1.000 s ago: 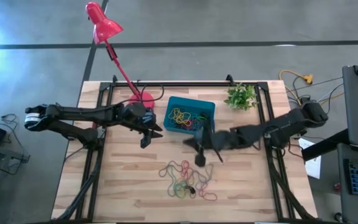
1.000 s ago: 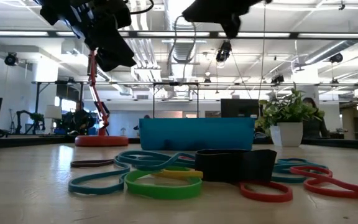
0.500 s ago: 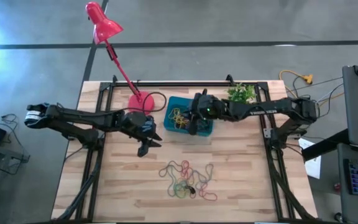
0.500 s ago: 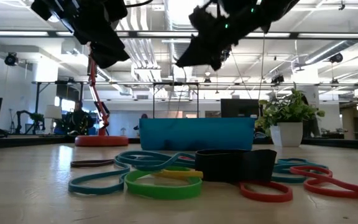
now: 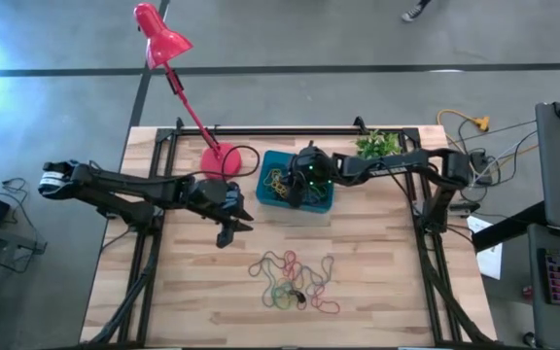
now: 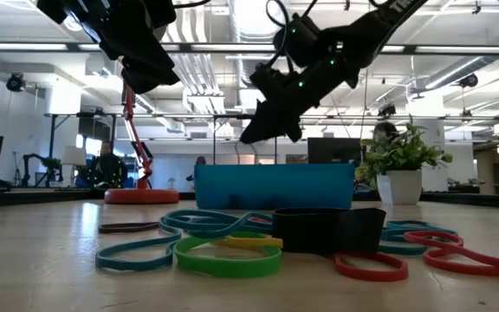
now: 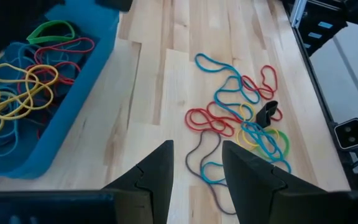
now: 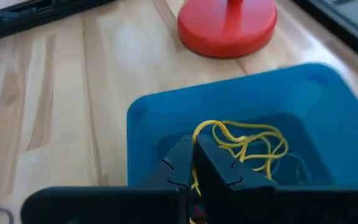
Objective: Pick and place rubber bands into bin
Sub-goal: Put the yellow rubber band into the blue bin, then put the blue rubber band into the blue bin
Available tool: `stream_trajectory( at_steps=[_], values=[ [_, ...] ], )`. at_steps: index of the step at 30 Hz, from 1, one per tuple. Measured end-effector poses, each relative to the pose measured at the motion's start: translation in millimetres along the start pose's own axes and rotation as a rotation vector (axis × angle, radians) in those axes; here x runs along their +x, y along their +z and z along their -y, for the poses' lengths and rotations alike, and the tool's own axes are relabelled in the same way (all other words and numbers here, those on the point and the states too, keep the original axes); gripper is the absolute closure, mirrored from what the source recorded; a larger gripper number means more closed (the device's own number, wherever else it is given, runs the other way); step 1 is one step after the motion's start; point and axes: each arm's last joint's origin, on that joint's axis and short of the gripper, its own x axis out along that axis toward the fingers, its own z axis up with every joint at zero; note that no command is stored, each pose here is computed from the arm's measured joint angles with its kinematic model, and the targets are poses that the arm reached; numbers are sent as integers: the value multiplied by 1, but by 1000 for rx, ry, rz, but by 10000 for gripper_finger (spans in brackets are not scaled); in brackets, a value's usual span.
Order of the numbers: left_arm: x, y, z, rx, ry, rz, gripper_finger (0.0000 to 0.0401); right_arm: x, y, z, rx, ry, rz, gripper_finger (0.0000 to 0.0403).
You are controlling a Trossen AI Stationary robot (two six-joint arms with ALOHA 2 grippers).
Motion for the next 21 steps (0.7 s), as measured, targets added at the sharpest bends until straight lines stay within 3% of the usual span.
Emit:
stream_trajectory(
  at_steps=[5,14,21],
  values=[
    [0,0,0,-1,0,0,280,10,-7,1,40,54,-28,382],
    [0,0,0,-1,2,0,280,5,-2,0,59,81,-27,291],
    [12,-10,-3,21,-27,-63,280,-5,-8,-25,37,349,-143,261]
  ],
)
